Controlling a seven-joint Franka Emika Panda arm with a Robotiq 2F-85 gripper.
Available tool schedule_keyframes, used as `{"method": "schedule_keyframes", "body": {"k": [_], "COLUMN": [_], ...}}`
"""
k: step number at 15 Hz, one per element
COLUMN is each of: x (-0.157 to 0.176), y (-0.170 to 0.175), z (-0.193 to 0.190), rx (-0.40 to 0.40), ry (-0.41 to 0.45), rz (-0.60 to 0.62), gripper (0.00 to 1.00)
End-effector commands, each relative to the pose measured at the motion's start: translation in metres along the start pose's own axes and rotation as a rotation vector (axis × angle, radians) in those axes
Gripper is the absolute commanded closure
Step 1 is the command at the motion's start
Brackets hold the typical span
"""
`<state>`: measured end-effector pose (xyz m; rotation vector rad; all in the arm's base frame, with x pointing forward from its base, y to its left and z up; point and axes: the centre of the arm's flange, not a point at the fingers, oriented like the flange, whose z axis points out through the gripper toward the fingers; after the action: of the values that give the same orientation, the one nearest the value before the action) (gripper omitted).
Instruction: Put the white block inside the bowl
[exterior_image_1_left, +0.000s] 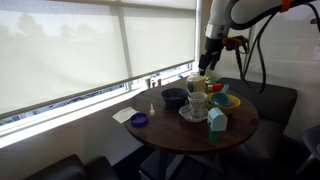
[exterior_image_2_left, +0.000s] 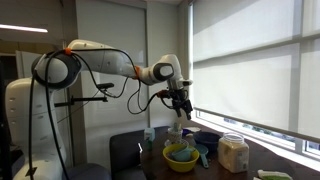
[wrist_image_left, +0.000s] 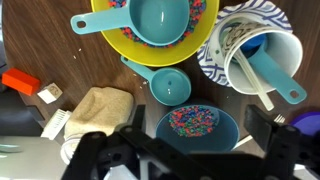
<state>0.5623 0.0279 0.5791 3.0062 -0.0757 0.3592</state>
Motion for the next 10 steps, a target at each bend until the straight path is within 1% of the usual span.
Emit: {"method": "schedule_keyframes", "body": {"k": [1,2,3,4,6,7,8,9,10], "x": [0.019,0.017,0.013,0.007,0.007,0.007,0.013,0.023,0.026], "y": [0.033,0.048,0.059,0.044,0.062,0.064,0.069,0.088,0.104], "z": [0.005,0.010,0.012,0.010,0.017,0.018,0.020,0.023,0.025], "rx": [0.000,0.025,0.019,-0.003,-0.005,-0.004,-0.016,0.011,0.001], "ry": [-0.037,-0.060,-0.075,-0.044,-0.060,-0.063,-0.043,-0.050,-0.032], "rz": [0.108,0.135,0.158,0.103,0.136,0.141,0.178,0.257,0.322], "gripper": [0.00,0.00,0.00,0.00,0.00,0.00,0.00,0.00,0.00]}}
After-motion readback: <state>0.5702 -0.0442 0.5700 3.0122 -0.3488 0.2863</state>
